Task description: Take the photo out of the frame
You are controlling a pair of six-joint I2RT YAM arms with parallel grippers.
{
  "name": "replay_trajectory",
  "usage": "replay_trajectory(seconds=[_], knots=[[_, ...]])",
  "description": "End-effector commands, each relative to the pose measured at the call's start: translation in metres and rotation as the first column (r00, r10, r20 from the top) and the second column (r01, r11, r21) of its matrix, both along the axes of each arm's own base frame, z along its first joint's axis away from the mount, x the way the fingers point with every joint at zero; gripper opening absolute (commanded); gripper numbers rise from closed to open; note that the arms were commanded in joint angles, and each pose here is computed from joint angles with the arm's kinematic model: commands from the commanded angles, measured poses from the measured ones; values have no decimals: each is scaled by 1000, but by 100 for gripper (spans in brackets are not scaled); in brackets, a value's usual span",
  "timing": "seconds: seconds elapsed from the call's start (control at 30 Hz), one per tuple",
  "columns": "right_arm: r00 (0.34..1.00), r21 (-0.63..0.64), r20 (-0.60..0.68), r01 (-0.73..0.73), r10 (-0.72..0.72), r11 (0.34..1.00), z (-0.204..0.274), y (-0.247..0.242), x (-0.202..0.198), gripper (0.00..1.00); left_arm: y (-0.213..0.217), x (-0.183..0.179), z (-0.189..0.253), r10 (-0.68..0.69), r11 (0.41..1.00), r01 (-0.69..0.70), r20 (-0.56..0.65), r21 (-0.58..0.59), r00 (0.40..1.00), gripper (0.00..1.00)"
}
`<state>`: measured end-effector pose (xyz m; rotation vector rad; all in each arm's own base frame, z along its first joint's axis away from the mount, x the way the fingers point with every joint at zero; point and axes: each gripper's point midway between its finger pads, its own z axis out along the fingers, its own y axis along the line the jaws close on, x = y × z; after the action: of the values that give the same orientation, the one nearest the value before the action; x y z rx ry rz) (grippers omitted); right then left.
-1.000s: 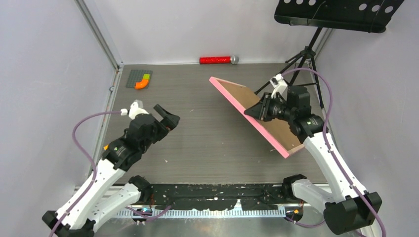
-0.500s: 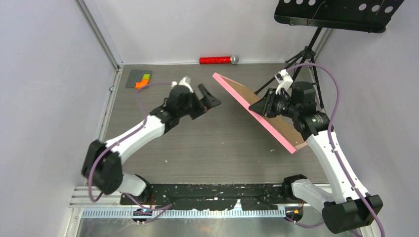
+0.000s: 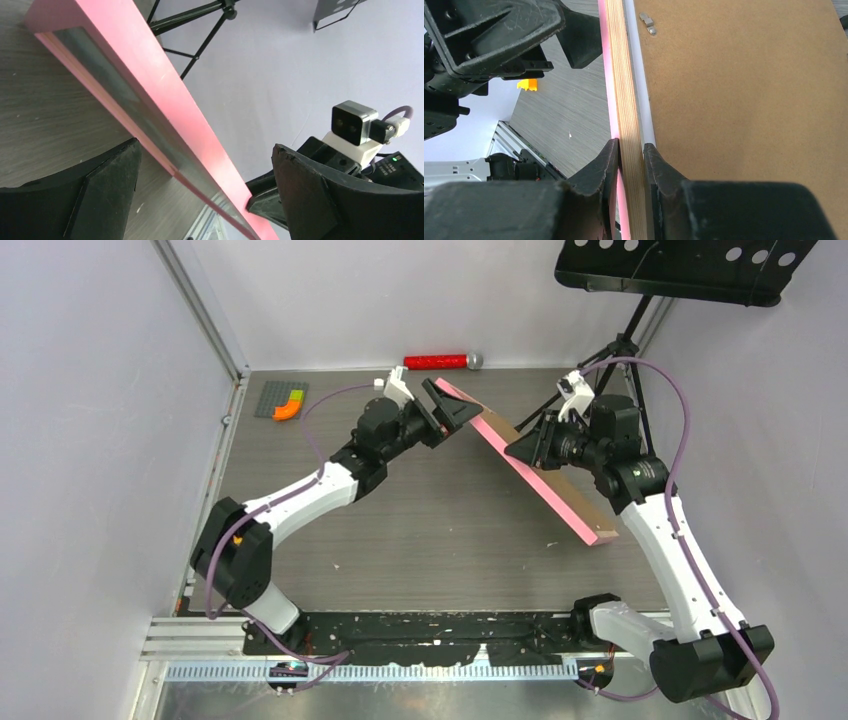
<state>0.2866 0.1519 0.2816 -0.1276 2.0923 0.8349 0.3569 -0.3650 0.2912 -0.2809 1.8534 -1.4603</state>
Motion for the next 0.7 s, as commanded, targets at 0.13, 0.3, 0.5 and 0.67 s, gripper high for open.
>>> replay_trajectory(seconds=[0.13, 0.3, 0.5, 0.67], knots=[[983, -161, 58, 181, -174, 970, -7, -43, 31, 5, -23, 31, 13, 81, 994, -80, -10, 69, 997, 84], [981, -221, 71, 192, -181, 956, -10, -52, 28, 5, -26, 44, 6, 220, 957, -209, -34, 203, 975, 58], [980, -352, 162, 165, -114, 921, 3, -54, 21, 45, -12, 46, 15, 320, 906, -291, -45, 308, 946, 26], [964, -657, 266, 175, 8, 733, 17, -58, 12, 73, -11, 46, 20, 334, 890, -292, -65, 350, 940, 20]])
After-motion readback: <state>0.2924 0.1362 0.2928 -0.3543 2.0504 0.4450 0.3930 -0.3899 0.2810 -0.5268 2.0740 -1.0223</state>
